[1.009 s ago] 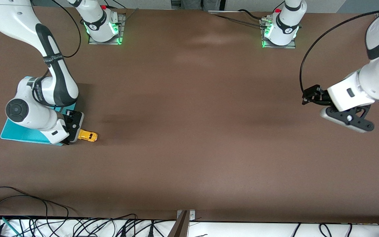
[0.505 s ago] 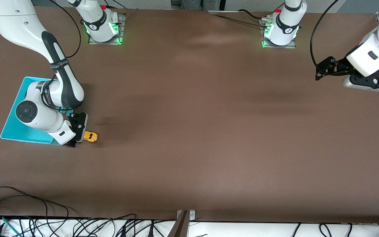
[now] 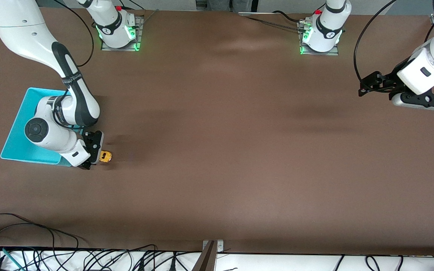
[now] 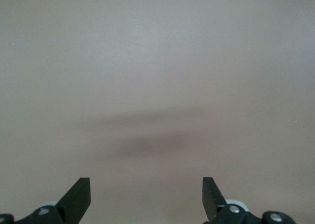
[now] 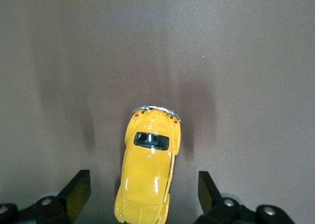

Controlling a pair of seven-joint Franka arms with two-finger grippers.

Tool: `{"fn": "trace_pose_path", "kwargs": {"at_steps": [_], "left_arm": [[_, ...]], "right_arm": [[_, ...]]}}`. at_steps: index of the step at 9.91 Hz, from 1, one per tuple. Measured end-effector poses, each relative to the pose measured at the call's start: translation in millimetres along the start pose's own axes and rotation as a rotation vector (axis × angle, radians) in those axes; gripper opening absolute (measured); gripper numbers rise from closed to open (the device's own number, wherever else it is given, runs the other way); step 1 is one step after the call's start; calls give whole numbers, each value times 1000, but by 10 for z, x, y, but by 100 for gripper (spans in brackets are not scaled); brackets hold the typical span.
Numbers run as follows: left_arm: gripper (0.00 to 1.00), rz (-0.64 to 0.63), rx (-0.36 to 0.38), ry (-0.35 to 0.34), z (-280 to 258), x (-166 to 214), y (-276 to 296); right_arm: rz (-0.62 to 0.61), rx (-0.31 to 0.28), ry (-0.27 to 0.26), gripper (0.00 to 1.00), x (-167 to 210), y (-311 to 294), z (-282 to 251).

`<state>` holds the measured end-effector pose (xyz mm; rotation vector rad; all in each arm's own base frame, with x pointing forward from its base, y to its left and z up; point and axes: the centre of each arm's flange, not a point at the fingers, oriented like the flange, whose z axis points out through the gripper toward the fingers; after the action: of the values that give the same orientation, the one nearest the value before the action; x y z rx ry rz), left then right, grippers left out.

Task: Wind up and store yellow beetle car
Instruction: 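Grasp the yellow car with the right gripper and lift it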

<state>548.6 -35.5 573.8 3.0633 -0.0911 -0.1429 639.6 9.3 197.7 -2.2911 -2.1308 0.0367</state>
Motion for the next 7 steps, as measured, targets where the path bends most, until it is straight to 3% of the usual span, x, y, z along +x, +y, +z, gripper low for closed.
{"fn": "trace_pose_path", "kwargs": {"at_steps": [1,4,7], "left_arm": [[100,-14,-5,1,-6,0,-74],[100,-1,-5,0,-1,0,-2],[100,20,1,-5,23,-12,307]], "right_arm": [[5,1,5,94,-4,0,21],[3,-5,7,46,0,7,20],[0,-20,10,45,17,42,-33]]}}
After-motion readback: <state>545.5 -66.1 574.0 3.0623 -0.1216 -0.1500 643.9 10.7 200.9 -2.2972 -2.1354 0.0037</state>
